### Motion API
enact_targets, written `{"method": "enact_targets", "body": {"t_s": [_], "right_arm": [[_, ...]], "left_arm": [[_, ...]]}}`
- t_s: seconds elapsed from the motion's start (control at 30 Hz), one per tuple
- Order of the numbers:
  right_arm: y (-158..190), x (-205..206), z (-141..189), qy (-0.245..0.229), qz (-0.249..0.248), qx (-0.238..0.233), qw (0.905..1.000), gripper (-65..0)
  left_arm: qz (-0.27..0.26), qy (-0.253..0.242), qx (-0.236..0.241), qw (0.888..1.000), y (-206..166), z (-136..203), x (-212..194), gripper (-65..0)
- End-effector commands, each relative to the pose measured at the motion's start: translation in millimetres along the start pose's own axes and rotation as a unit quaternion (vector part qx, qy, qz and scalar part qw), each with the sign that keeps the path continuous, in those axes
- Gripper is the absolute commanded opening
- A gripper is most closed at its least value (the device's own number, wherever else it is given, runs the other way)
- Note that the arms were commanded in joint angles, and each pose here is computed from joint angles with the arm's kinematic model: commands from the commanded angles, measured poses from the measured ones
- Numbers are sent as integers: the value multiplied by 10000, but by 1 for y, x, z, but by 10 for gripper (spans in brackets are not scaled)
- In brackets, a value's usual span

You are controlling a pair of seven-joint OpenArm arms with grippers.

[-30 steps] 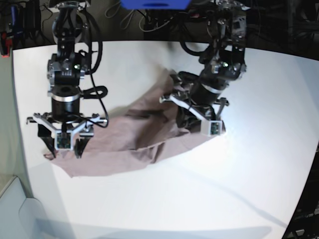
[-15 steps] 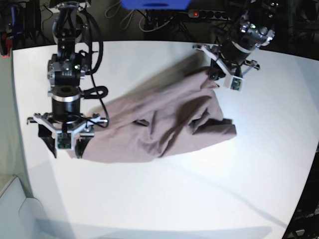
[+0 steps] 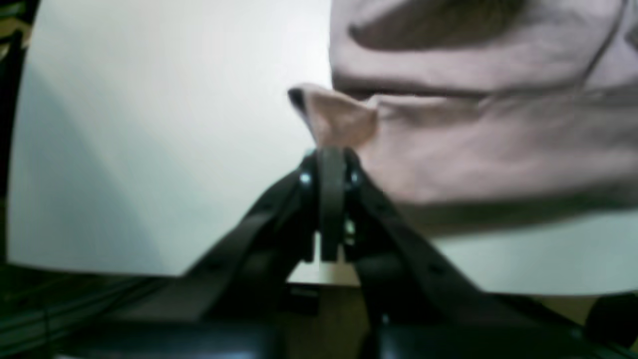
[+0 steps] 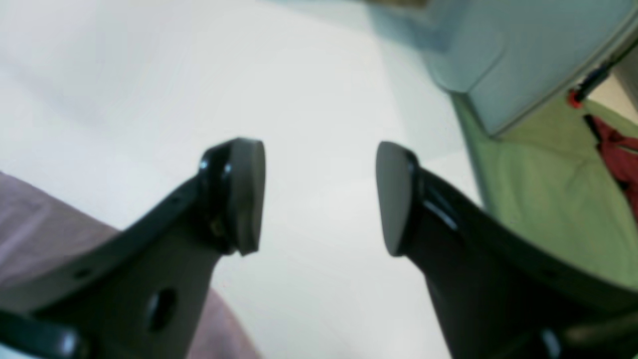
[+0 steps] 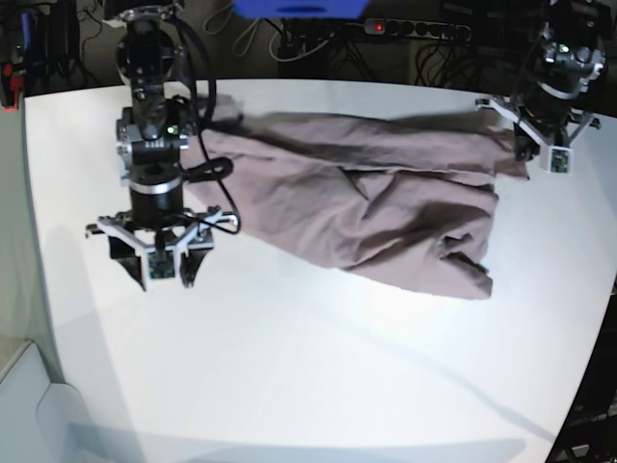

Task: Layout the t-shirt on the table in an organized manner, then fold the t-shirt properly
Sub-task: 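Grasp the t-shirt hem with the right gripper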

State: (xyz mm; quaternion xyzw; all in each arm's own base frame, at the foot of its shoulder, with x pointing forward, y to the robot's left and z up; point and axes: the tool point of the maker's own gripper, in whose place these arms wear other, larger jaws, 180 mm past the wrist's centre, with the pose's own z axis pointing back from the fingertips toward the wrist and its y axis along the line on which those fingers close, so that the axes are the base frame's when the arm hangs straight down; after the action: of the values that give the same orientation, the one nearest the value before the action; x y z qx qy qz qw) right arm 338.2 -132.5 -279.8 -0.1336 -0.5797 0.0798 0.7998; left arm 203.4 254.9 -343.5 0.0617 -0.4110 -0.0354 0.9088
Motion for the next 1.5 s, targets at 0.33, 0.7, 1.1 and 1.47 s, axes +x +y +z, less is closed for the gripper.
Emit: {"method": "enact_targets", "body": {"t_s": [0.33,0.7,1.1,1.47], "right_arm": [[119,6,29,-246,560,1795,9819,-291],[213,36,16,-665,1216,2747,9515,-288],[315,48,-4,-709,2302,3897,8889,-288],[322,27,-39,-271,1712,4298,8861,-294]], "left_arm": [[45,-531,1016,9934,75,18,35,-647],[498,-546,1042,9918,65,15,26,-647],[951,-118,959,9908,48,10,6,-647],[1106,24,921,9896,40,13,-8,-648]]}}
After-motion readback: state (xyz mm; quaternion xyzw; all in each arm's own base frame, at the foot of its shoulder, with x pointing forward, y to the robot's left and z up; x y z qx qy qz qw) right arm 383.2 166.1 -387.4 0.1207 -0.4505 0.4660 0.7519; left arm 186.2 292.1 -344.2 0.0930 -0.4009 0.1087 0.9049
